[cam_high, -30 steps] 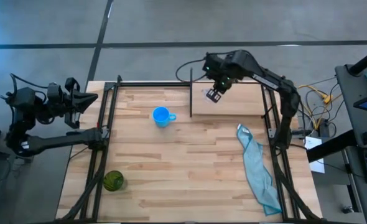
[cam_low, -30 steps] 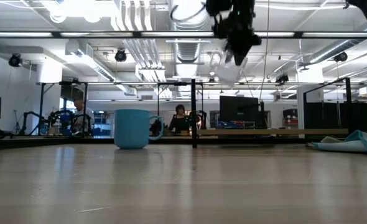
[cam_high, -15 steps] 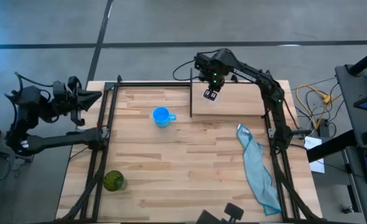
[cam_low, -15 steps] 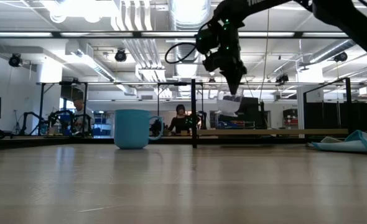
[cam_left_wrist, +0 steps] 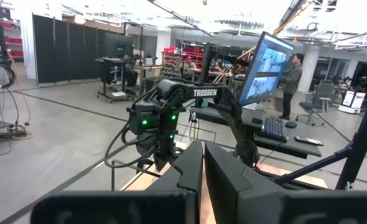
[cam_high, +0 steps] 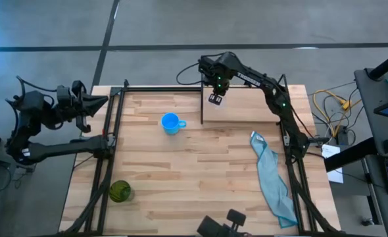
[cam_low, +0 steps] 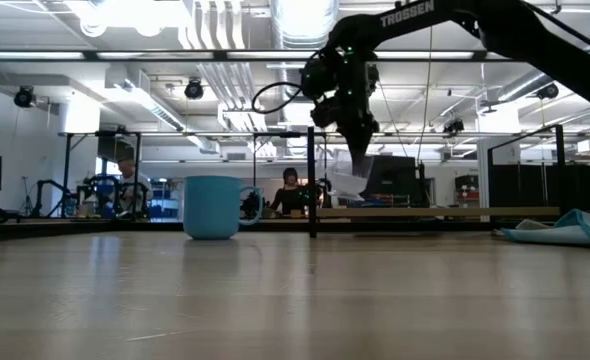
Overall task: Stack small to large cups/mugs on shelf
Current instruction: Put the transparent mug on the shelf
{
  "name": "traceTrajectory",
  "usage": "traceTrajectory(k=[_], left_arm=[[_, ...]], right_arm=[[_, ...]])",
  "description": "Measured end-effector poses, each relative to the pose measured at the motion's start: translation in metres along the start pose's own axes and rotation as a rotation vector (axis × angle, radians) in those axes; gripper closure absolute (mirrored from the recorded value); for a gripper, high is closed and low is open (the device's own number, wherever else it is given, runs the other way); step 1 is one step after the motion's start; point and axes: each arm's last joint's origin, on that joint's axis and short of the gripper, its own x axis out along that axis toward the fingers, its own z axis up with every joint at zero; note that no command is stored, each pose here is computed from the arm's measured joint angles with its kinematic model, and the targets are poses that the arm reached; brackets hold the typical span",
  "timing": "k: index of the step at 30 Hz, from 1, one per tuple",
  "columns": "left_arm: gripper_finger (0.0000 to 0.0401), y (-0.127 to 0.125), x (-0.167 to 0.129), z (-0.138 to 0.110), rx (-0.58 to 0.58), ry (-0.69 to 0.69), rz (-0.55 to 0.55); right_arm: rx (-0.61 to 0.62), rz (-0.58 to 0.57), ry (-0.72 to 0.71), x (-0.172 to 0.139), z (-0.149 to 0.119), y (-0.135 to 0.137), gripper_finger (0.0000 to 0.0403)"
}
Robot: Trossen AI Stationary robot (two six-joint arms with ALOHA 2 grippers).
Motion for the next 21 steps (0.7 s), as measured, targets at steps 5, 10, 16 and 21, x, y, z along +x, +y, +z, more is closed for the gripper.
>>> traceTrajectory(k=[5, 10, 16, 21], left_arm=[[0.0397, 0.0, 0.0002, 0.0, -0.001, 0.0, 0.001], [0.0397, 0.0, 0.0002, 0.0, -0.002, 0.001, 0.001], [0.0397, 0.0, 0.0002, 0.0, -0.002, 0.001, 0.0], [0.0397, 0.0, 0.0002, 0.0, -0.002, 0.001, 0.001]], right_arm=[[-0.006, 0.008, 0.026, 0.0051, 0.0005, 0.0005, 0.0377], [-0.006, 0.006, 0.02, 0.0064, 0.0018, 0.0003, 0.0357], [0.001, -0.057, 0.003, 0.0063, 0.0041, -0.0016, 0.0348], [0.005, -0.128, 0.005, 0.0024, 0.0024, -0.0036, 0.0349]])
